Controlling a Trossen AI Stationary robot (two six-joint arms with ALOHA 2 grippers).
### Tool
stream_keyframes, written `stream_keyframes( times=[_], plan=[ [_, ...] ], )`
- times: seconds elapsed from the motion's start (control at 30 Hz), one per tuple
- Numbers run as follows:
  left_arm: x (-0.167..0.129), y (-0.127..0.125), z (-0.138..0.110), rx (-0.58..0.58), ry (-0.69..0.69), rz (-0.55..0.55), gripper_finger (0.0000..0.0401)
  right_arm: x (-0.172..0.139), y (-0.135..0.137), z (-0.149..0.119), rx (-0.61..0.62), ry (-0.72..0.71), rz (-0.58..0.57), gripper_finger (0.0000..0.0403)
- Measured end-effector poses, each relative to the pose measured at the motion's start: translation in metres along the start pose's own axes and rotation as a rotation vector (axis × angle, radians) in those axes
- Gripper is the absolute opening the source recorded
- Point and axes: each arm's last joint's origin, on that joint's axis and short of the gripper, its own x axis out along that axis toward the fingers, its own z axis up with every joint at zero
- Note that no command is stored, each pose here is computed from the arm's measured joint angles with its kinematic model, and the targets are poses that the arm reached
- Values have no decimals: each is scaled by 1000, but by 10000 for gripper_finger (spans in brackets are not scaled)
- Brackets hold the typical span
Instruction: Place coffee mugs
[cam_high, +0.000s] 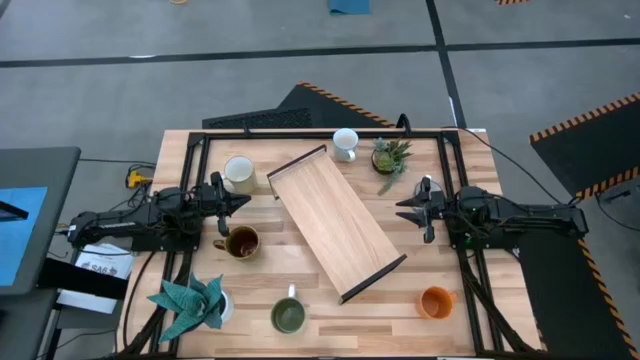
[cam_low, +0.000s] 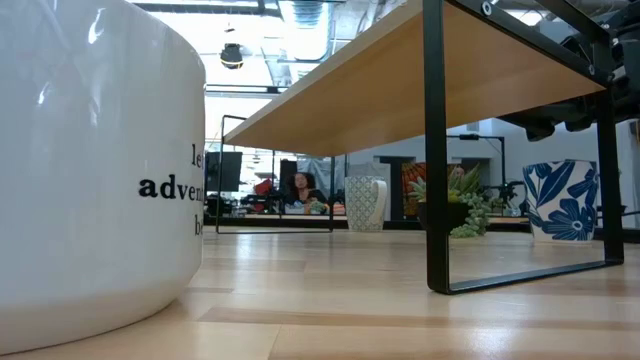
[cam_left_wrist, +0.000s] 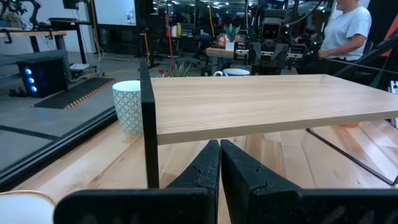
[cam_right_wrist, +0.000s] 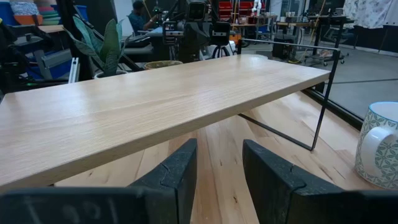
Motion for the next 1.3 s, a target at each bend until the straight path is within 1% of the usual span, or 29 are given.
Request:
stream_keyframes(
  times=[0.5,0.6,0.67,0.73,0.83,0.9,0.97,1.07,1.17,1.23,1.3],
  plan=[
    [0,0,0,-3,-2,-1,0,0,0,0,0,0,0,155],
    [0,0,1,-82,-6,-3,0,0,0,0,0,0,0,155],
    [0,0,3,-138,-30,-1,0,0,0,0,0,0,0,155],
    [0,0,6,-165,-63,10,0,0,0,0,0,-1,0,155],
    [-1,1,16,-217,-173,31,0,0,0,0,0,0,0,155],
    [-2,1,25,-185,-236,44,0,0,0,0,0,0,0,155],
    [-1,2,32,-139,-185,85,1,0,0,0,0,0,0,155],
    [1,5,52,-94,-65,232,12,0,0,0,0,0,0,155],
    [9,9,68,-34,123,370,39,0,0,0,0,-1,0,155],
    [17,12,81,-16,224,420,62,0,0,0,0,0,0,155],
    [28,15,93,-18,321,443,88,0,0,0,0,0,0,155]
  ],
)
